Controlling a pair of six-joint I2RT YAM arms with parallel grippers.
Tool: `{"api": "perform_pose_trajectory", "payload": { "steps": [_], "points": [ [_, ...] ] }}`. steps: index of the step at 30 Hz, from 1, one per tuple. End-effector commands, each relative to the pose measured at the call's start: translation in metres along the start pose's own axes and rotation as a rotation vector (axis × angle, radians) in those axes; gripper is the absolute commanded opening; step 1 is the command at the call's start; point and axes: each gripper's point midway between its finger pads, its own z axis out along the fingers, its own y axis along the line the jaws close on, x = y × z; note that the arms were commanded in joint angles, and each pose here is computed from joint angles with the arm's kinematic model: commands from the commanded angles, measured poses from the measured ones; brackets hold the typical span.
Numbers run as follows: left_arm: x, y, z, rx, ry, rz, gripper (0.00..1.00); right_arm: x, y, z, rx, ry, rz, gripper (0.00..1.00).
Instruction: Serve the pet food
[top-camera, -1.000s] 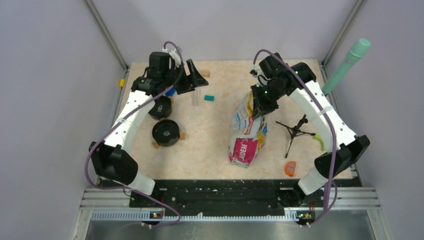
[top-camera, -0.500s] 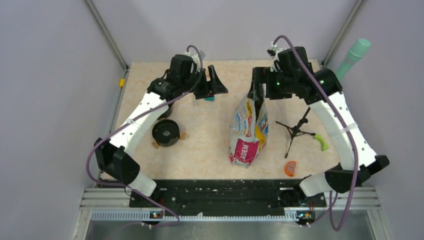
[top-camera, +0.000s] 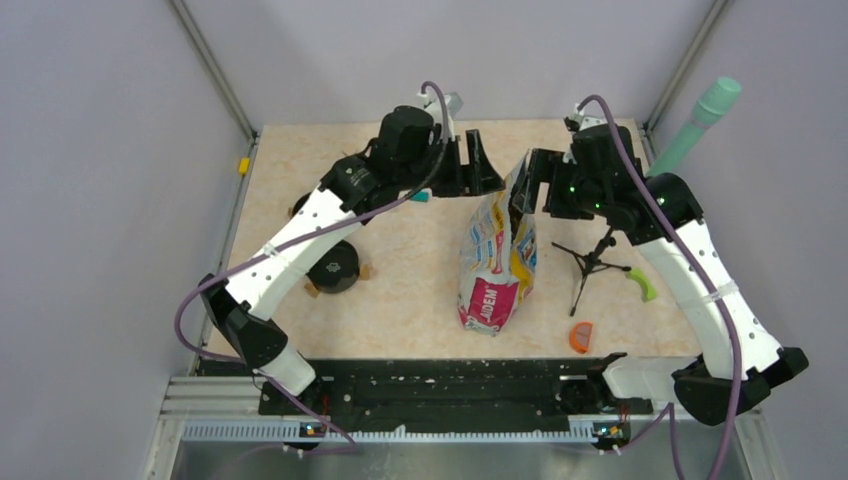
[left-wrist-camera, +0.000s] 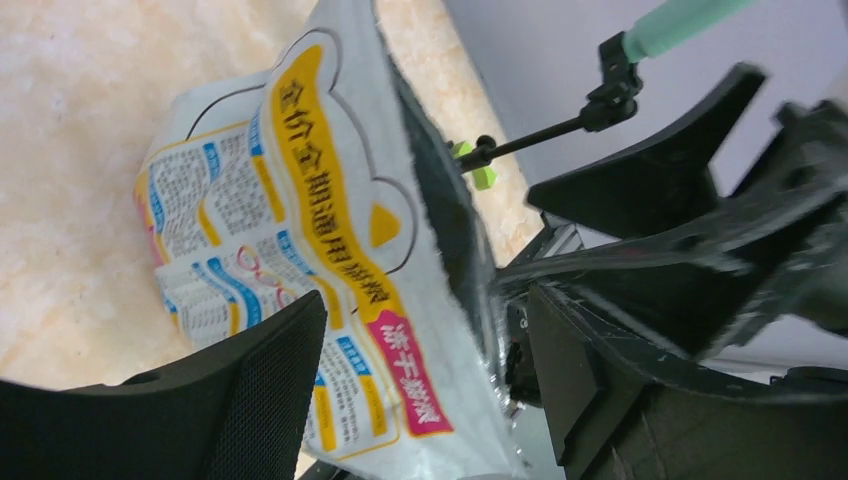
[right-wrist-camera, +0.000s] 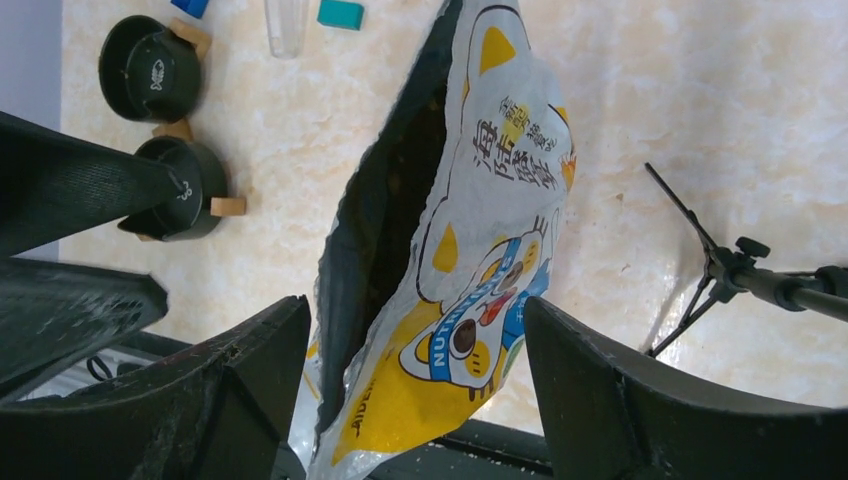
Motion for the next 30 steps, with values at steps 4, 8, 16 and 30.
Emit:
{"api": "perform_pose_trajectory", "payload": {
  "steps": [4,8,16,30],
  "points": [
    [0.001,-0.013,0.025,-0.055,0.011,0.073,0.78,0.003,0.0,0.011,-0.003,-0.011,0.059,0.74],
    [0.013,-0.013,0.038,-0.084,0.047,0.1,0.76,0.006,-0.008,0.01,0.031,-0.024,0.064,0.61],
    [0.032,-0.004,0.055,-0.141,0.099,0.118,0.63,0.023,-0.015,0.02,0.045,0.016,0.054,0.58],
    [-0.028,0.03,0.001,-0.322,-0.059,0.156,0.0,-0.008,-0.036,0.008,0.2,-0.065,0.021,0.0]
  ]
}}
